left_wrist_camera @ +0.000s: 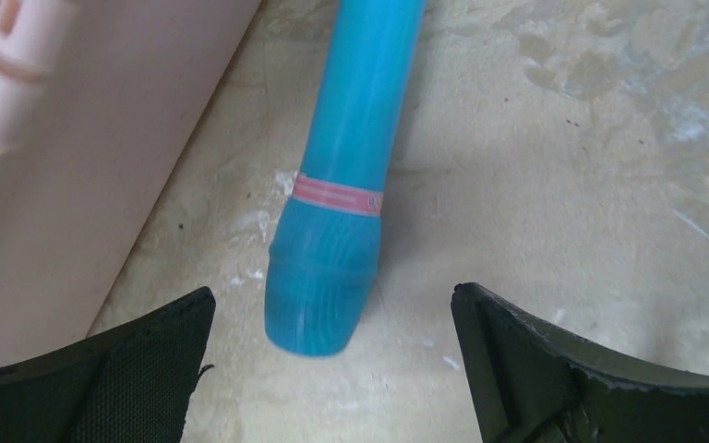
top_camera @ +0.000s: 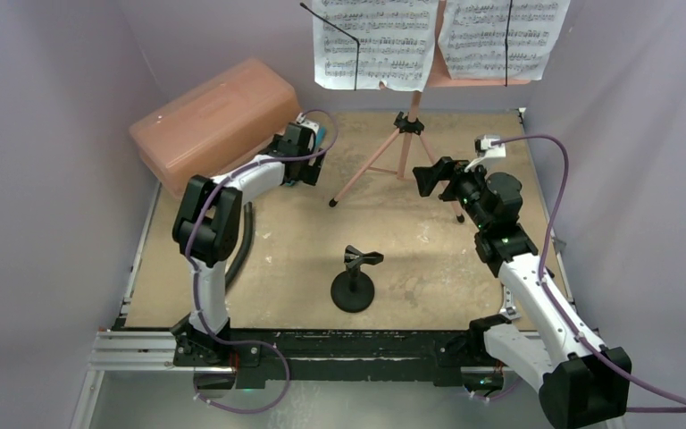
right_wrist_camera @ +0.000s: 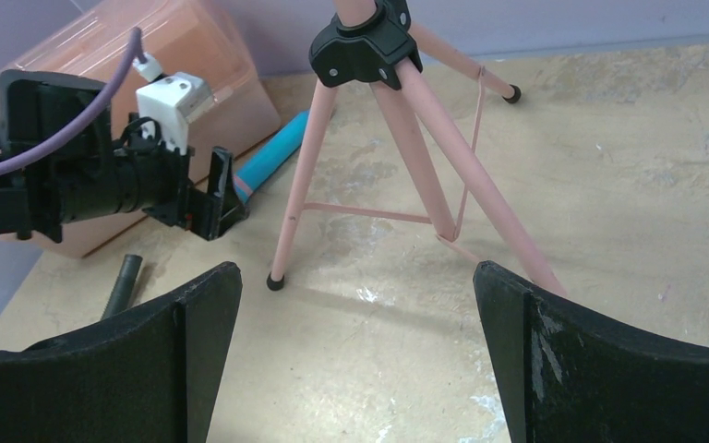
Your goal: Set up the instrument practice props
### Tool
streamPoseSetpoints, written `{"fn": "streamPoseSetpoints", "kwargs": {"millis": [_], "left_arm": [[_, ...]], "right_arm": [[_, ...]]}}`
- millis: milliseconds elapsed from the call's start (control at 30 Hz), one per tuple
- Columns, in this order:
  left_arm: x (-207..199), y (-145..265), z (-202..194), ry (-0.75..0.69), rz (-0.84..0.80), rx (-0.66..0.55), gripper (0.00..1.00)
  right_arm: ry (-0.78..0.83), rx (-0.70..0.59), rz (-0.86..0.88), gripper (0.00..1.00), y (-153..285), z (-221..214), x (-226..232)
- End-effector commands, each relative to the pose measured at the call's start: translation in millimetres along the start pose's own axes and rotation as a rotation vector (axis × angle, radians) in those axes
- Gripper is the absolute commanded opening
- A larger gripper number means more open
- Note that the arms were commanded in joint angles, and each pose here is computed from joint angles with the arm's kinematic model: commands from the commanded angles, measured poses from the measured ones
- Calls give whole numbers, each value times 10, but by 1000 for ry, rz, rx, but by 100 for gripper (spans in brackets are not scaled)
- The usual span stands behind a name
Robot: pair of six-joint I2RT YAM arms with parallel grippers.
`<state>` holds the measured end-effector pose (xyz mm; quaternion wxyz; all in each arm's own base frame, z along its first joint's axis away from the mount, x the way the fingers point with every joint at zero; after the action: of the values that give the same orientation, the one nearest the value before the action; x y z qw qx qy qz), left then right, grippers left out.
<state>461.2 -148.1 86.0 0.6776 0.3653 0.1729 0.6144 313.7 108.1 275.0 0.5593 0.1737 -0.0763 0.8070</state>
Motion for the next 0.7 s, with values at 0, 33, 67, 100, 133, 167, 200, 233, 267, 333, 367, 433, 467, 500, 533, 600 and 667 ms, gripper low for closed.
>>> {"fn": "streamPoseSetpoints", "kwargs": {"millis": [0, 33, 67, 100, 133, 167, 200, 233, 267, 333, 367, 433, 467, 500, 533, 600, 667], "left_arm": [[76, -189, 92, -25, -17, 19, 97], [56, -227, 79, -23, -36, 28, 96], [44, -267, 65, -20, -48, 34, 95], [27, -316, 45, -19, -60, 41, 94], [15, -348, 29, -17, -67, 45, 93], [-5, -380, 13, -17, -76, 48, 92], [-28, -404, 8, -18, -87, 50, 90], [-43, -425, 8, -19, -101, 50, 86], [-66, -438, 13, -19, -114, 50, 81], [-84, -448, 30, -18, -127, 48, 74], [-83, -448, 44, -38, -134, 43, 70], [-79, -436, 78, -45, -137, 32, 57], [-74, -425, 96, -44, -136, 27, 53], [-70, -414, 115, -40, -137, 20, 49], [-77, -398, 131, -36, -143, 14, 46], [-110, -361, 169, -26, -168, 1, 36], [-162, -312, 187, -18, -217, 3, 22]], "right_arm": [[-17, -31, 4, 98, 21, 148, 52], [-18, -28, 3, 98, 16, 138, 50], [-17, -25, 2, 98, 14, 133, 45], [-18, -23, 2, 98, 11, 132, 47], [-18, -18, -1, 98, 7, 121, 40], [-19, -13, -2, 98, 4, 108, 36], [-21, -12, -5, 98, -1, 107, 32], [-23, -11, -7, 98, -5, 104, 28], [-23, -11, -8, 98, -8, 103, 25], [-25, -13, -16, 98, -19, 107, 13], [-28, -18, -18, 98, -23, 119, 13], [-28, -23, -20, 98, -33, 132, 11], [-30, -23, -20, 98, -40, 128, 9], [-32, -26, -19, 98, -46, 132, 10], [-31, -25, -18, 98, -56, 129, 8], [-31, -23, -13, 98, -76, 122, 13], [-30, -22, -14, 98, -96, 130, 9]]}}
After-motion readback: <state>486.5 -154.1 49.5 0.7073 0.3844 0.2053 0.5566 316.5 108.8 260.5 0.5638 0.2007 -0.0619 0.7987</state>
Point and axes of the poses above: each gripper's point midway between its finger pads, its own y axis back along the fingers, its own x axis along the line the jaws close on, z = x × y, the point moved 3 cm from there along y, back along the fingers
